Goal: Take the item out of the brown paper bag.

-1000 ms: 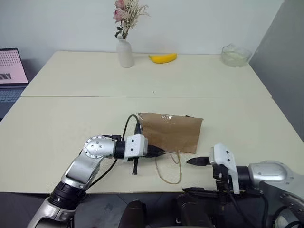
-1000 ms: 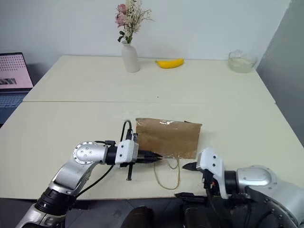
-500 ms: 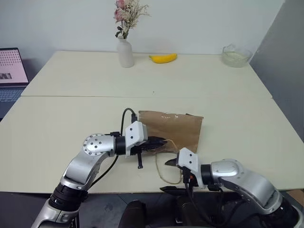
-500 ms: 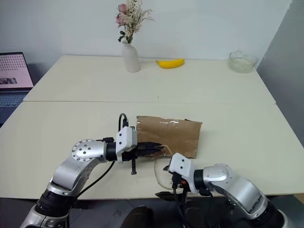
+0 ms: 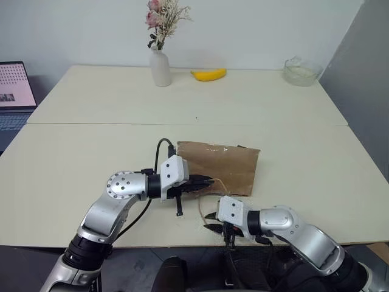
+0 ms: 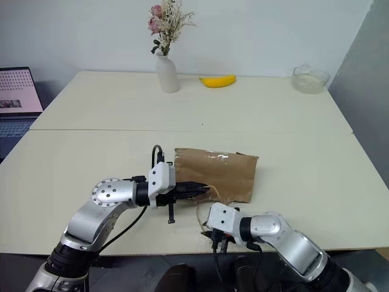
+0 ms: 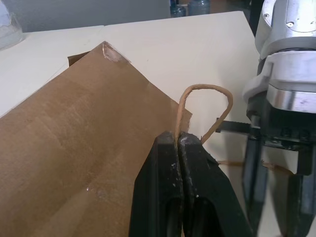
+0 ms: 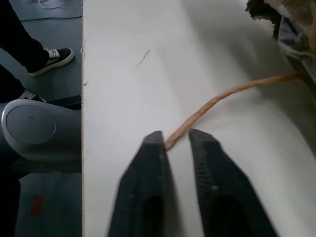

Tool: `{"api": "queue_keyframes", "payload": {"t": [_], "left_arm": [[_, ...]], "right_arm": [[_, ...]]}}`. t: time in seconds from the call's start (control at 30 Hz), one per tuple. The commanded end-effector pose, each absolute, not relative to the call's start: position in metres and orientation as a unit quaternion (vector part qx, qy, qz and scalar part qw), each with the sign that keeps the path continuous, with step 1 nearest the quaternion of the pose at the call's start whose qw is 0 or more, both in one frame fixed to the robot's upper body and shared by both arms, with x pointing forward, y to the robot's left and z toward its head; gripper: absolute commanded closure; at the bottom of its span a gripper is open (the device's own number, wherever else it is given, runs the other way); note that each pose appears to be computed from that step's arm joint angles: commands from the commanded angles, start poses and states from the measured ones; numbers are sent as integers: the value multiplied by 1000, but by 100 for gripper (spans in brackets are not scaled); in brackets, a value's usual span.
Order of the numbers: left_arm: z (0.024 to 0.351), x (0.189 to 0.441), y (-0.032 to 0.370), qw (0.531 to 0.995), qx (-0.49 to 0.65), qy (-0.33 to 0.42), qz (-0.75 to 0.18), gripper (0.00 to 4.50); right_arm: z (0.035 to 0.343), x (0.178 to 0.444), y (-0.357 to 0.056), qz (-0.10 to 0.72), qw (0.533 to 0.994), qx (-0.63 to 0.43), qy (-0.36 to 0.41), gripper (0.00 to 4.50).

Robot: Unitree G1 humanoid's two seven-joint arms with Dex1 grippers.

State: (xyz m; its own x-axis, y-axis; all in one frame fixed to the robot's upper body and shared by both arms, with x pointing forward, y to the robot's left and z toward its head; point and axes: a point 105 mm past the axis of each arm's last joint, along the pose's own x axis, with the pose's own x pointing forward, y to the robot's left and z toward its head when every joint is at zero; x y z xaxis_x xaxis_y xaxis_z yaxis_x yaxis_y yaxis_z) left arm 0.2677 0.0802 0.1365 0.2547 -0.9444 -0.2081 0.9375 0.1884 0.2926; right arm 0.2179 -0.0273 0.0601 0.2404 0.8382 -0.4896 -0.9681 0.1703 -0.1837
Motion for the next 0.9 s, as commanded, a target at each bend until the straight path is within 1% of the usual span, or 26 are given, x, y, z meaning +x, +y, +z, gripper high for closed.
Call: {"api": "queue_keyframes", "payload": {"t": [0.03, 0.23, 0.5, 0.67, 0.8, 0.9], "left_arm": [[153, 267, 77, 769, 180, -38, -613, 450], [169, 279, 77, 792, 147, -44, -591, 450], [209, 304, 80, 832, 78, -62, -546, 450], [252, 329, 84, 861, 22, -101, -498, 450], [290, 356, 98, 890, -26, -144, -433, 450], [303, 364, 103, 895, -52, -153, -416, 450]], "right_arm": [[62, 222, -28, 596, 752, -252, 124, 449], [59, 226, -29, 592, 753, -263, 118, 449], [58, 231, -27, 586, 753, -276, 114, 449], [54, 232, -28, 583, 752, -284, 119, 449], [50, 233, -30, 576, 755, -287, 126, 449], [50, 234, -31, 572, 758, -288, 127, 449]]}}
